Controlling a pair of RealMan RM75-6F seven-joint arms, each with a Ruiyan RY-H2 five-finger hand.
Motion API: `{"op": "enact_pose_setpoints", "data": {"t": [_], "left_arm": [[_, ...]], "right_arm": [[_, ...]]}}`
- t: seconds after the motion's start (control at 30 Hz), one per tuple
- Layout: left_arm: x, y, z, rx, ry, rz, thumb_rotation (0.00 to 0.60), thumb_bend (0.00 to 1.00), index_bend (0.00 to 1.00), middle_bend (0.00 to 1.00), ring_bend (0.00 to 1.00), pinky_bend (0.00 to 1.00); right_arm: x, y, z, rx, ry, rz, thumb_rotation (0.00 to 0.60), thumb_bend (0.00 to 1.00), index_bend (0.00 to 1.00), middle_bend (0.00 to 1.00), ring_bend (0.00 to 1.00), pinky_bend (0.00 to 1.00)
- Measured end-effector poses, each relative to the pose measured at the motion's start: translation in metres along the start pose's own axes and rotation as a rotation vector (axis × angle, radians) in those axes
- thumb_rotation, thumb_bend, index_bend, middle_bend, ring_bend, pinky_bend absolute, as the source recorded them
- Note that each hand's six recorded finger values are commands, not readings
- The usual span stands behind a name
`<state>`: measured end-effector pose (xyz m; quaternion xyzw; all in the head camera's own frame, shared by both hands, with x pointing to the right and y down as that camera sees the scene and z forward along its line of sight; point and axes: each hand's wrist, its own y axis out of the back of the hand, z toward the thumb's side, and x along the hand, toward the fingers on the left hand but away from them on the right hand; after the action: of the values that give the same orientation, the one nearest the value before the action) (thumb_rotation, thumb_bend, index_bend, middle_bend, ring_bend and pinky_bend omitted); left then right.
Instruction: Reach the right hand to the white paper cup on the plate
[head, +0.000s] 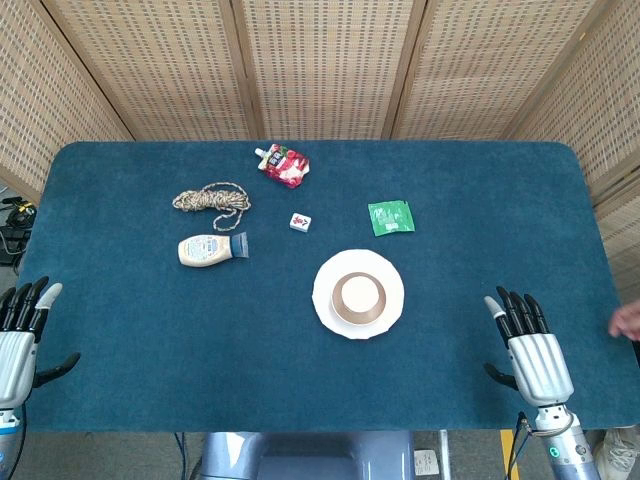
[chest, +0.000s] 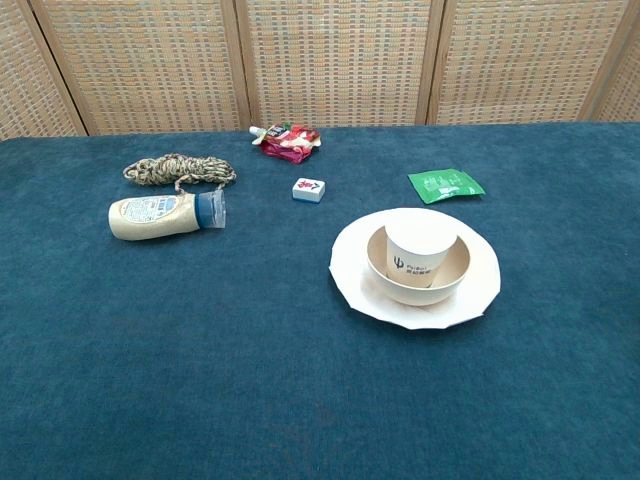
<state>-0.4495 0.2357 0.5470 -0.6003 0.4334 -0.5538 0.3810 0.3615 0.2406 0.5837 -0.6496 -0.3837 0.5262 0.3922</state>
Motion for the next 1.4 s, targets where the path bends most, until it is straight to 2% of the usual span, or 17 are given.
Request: {"op": "enact_pose_setpoints", "data": {"t": [0.33,0.53,0.73,0.9,1.17,1.4], "left_arm": [[0.000,0.001,-0.001,-0.002,0.003,0.003,0.600,0.03,0.00,0.00,0.00,0.00],[0.000,0.004,-0.002,-0.012,0.006,0.012,0.600,0.03,0.00,0.00,0.00,0.00],[0.002,0.005,-0.005,-0.020,0.014,0.010,0.600,0.03,0.00,0.00,0.00,0.00],[0.002,0.008,-0.007,-0.036,0.019,0.016,0.600,0.03,0.00,0.00,0.00,0.00],[0.002,0.009,-0.009,-0.055,0.017,0.011,0.600,0.03,0.00,0.00,0.00,0.00],[0.004,0.007,-0.010,-0.062,0.015,-0.005,0.600,0.03,0.00,0.00,0.00,0.00]], "right_arm": [[0.000,-0.002,0.003,-0.001,0.005,0.009,0.600,0.15,0.00,0.00,0.00,0.00],[-0.005,-0.001,0.016,-0.025,0.027,0.015,0.600,0.16,0.00,0.00,0.00,0.00],[-0.023,0.003,0.054,-0.063,0.115,0.045,0.600,0.23,0.08,0.00,0.00,0.00],[-0.052,0.001,0.093,-0.031,0.189,0.106,0.600,0.29,0.12,0.00,0.00,0.01],[-0.091,-0.016,0.135,-0.010,0.194,0.192,0.600,0.33,0.21,0.00,0.00,0.05],[-0.120,-0.028,0.170,0.008,0.193,0.224,0.600,0.37,0.23,0.00,0.00,0.06]]}}
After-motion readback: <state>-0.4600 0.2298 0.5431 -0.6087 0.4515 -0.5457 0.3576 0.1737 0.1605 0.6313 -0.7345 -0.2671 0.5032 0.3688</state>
